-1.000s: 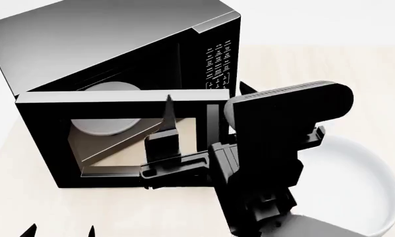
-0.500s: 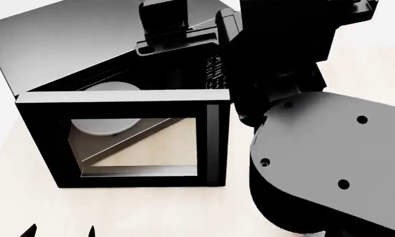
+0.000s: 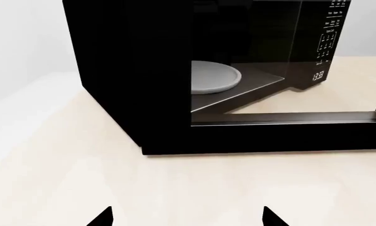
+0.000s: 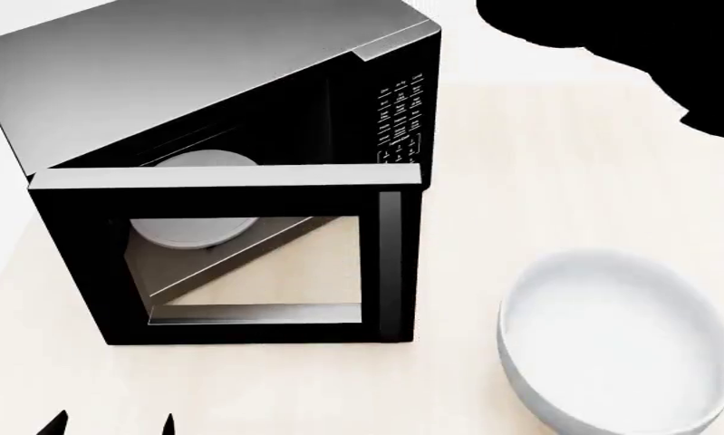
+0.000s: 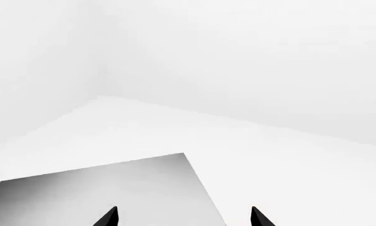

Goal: Open the microwave.

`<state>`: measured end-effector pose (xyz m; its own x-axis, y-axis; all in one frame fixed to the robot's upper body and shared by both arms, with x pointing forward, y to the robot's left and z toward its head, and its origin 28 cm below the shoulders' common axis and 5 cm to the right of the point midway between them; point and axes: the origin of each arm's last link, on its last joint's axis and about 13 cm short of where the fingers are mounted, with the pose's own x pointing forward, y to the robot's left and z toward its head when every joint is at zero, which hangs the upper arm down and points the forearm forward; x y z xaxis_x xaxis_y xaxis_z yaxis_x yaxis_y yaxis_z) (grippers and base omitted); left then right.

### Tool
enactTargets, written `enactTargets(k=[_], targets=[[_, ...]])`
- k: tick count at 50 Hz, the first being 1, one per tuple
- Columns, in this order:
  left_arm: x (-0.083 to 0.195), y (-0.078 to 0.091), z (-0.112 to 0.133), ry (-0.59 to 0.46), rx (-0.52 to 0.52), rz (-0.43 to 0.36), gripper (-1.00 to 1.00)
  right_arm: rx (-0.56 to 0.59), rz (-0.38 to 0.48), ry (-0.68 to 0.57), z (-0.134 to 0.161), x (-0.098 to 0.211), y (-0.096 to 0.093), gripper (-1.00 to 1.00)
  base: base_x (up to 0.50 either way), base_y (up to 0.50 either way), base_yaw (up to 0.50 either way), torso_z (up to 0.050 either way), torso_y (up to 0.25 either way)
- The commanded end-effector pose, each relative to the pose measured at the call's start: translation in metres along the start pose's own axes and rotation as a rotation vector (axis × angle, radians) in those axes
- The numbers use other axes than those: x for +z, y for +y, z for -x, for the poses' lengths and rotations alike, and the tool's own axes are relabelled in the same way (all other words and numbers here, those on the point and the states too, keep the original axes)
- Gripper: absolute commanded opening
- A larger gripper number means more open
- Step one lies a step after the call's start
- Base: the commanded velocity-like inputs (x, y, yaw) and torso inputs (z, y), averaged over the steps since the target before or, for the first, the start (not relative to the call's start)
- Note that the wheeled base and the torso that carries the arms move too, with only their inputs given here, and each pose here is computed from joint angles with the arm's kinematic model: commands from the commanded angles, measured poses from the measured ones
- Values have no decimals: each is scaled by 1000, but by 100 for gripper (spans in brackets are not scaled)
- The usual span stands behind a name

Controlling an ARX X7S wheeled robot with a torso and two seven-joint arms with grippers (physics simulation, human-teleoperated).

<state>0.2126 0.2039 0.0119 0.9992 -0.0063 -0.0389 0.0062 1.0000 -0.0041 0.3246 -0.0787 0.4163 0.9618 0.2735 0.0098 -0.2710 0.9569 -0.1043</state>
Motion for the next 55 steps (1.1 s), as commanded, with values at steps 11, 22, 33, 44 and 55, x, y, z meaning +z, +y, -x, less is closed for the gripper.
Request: enactTargets(k=[11,22,33,44,55], targets=[[0,0,0,-1,0,-1,100,24,-107,266,-14,34,-9,100,0,0,0,0,0],[0,0,0,0,1,-1,100,14,-104,334,-25,34,-12,100,0,0,0,0,0],[0,0,0,-1,1,-1,100,23,-101,382,-38,23,-11,100,0,0,0,0,0],[0,0,0,-1,1,-3,100,30,-120,417,-44,10,-12,100,0,0,0,0,0],[0,0,0,-3,1,-5,100,29,-138,451,-54,-12,-10,100,0,0,0,0,0]])
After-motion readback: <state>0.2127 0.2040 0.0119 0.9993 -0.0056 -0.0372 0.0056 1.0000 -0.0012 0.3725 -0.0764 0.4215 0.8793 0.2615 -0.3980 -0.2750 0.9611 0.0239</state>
